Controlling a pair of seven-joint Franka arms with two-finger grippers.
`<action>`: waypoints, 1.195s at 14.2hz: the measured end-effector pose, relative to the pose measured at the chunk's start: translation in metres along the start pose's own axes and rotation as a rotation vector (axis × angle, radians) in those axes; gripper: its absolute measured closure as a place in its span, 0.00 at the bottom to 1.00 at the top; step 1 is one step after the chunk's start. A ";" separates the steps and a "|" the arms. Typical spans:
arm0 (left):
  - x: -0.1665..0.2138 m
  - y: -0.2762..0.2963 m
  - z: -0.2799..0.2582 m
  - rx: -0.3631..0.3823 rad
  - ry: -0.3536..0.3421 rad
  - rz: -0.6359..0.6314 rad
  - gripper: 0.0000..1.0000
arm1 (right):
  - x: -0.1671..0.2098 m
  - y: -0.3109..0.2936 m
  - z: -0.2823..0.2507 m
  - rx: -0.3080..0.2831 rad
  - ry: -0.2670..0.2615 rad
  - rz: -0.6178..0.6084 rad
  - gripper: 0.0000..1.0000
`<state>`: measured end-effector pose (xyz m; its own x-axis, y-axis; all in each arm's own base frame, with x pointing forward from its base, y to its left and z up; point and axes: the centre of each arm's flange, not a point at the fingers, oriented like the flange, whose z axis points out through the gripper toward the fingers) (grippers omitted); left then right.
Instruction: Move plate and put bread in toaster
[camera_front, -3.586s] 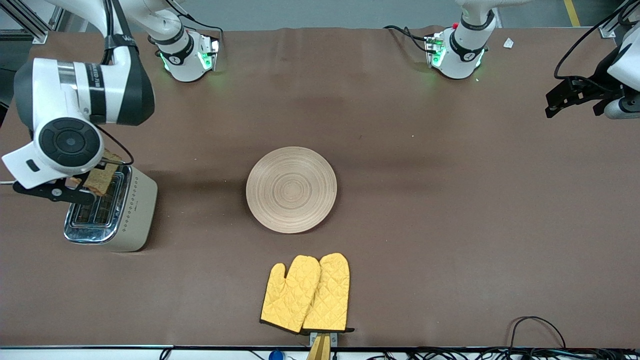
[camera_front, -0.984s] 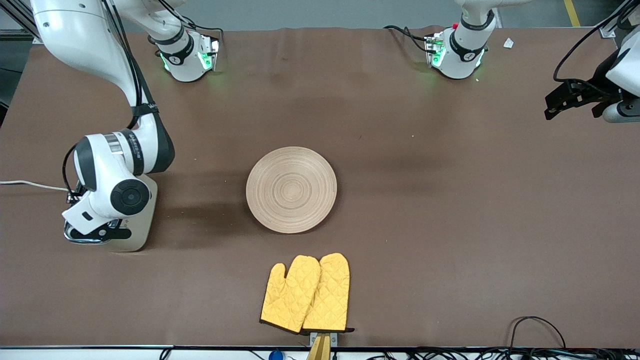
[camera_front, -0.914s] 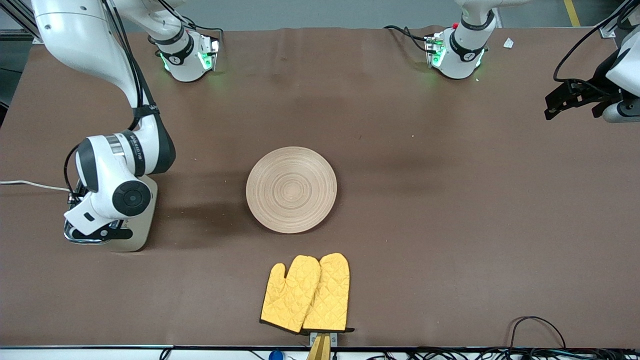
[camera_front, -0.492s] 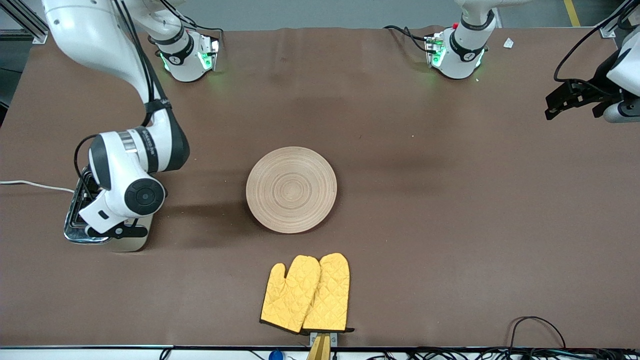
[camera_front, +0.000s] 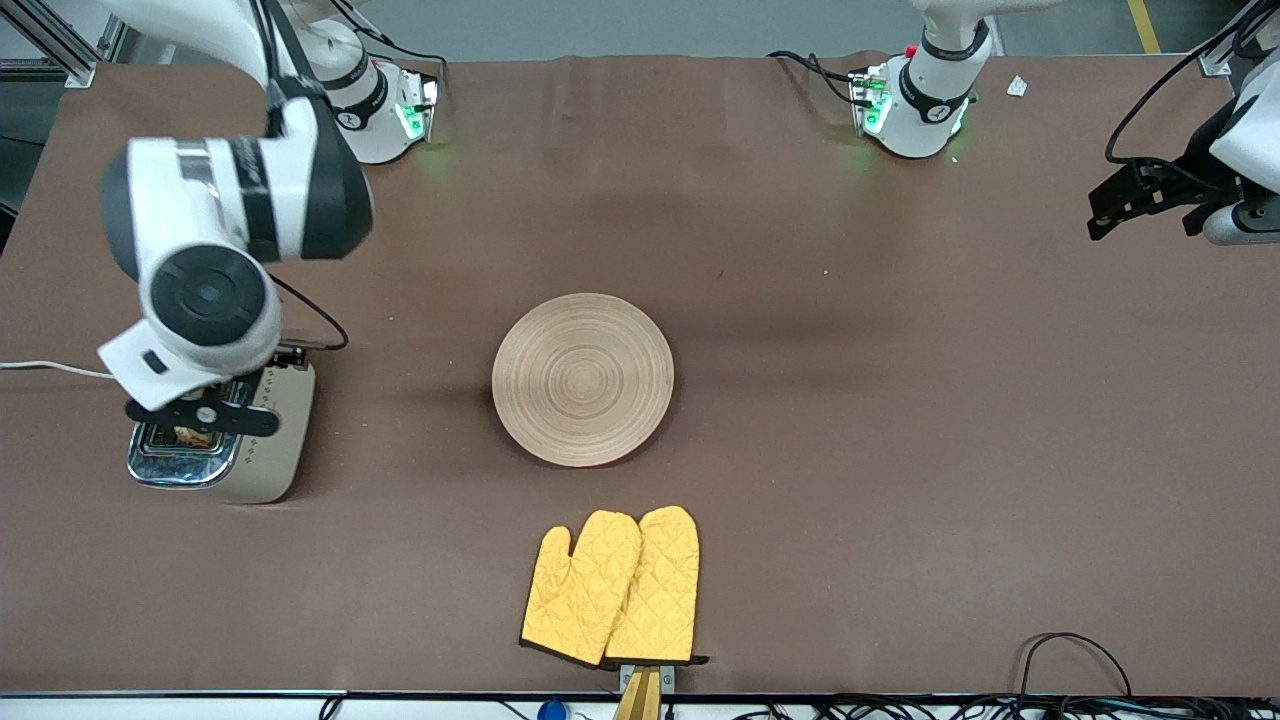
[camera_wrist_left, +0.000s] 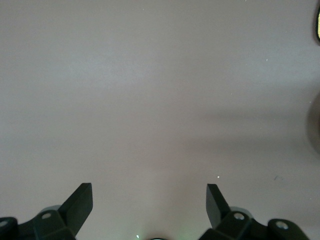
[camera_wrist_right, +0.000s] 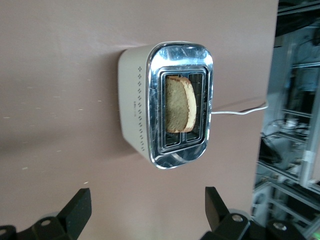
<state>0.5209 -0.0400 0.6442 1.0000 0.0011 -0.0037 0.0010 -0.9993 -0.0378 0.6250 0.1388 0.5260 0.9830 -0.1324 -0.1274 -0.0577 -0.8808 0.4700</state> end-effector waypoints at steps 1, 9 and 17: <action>0.001 0.001 0.000 0.000 0.001 0.001 0.00 | -0.007 0.012 -0.014 0.039 0.014 0.012 0.00; 0.003 0.020 -0.001 0.000 0.004 0.040 0.00 | -0.045 0.135 -0.060 0.351 0.044 0.120 0.00; 0.003 0.018 -0.001 0.000 0.005 0.038 0.00 | -0.034 0.220 -0.013 0.478 0.025 0.019 0.00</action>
<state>0.5244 -0.0584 0.6448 0.9993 -0.0369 -0.0004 -0.0369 -0.9986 -0.0377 0.5814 -0.0451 0.6448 0.9846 -0.1444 -0.0985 -0.1435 -0.9895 0.0168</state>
